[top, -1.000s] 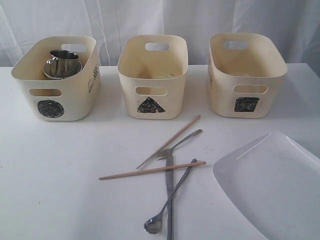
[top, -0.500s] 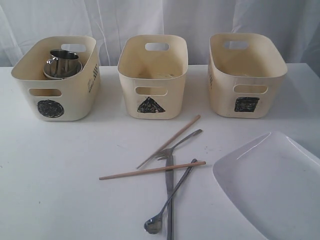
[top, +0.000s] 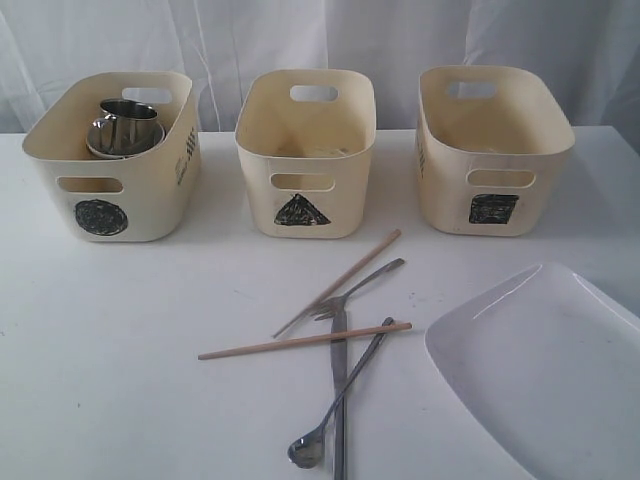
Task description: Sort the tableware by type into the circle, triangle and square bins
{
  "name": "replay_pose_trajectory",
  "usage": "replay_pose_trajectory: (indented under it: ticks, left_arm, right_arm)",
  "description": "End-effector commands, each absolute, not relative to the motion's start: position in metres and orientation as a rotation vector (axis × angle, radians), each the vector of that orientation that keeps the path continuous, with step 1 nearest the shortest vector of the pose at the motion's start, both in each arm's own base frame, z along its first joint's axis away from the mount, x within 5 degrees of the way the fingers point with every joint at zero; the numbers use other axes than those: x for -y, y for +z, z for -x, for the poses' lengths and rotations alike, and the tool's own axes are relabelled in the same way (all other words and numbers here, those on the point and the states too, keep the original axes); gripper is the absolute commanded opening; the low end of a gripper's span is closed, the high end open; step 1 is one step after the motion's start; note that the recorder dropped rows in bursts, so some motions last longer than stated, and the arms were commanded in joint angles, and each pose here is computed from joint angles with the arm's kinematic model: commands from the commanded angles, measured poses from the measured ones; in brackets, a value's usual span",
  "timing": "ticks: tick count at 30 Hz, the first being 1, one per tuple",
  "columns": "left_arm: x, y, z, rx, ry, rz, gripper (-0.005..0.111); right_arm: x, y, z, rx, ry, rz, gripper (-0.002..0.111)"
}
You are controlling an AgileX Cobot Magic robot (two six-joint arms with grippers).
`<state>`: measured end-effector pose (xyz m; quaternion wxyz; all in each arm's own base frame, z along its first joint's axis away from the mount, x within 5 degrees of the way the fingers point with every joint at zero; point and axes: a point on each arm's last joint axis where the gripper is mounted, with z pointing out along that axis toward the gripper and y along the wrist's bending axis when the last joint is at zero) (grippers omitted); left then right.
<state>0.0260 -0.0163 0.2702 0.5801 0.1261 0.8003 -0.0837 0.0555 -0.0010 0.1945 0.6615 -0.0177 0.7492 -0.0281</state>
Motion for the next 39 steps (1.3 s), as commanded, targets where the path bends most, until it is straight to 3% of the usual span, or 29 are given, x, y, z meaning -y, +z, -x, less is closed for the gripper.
replay_pose_trajectory:
  ticks: [1,5,12,18,28,39]
  left_arm:
    - [0.016,0.271,-0.025,-1.839,-0.13,-0.369,0.028]
    - [0.016,0.271,-0.025,-1.81,-0.04,-0.487,0.028]
    - [0.016,0.262,-0.034,-1.753,-0.036,-0.449,0.028]
    - [0.014,0.237,-0.049,-1.605,-0.049,-0.321,0.028]
    - [0.01,0.197,-0.058,-1.596,-0.069,-0.199,0.028]
    - [0.01,0.195,-0.058,-1.608,-0.054,-0.213,0.028]
  right_arm:
    - [0.001,0.194,-0.056,-1.692,-0.061,0.038,0.0]
    - [0.001,0.194,-0.056,-1.692,-0.061,0.038,0.0]
    - [0.001,0.194,-0.056,-1.692,-0.061,0.038,0.0]
    - [0.001,0.194,-0.056,-1.692,-0.061,0.038,0.0]
    - [0.001,0.194,-0.056,-1.692,-0.061,0.038,0.0]
    - [0.001,0.194,-0.056,-1.692,-0.061,0.038,0.0]
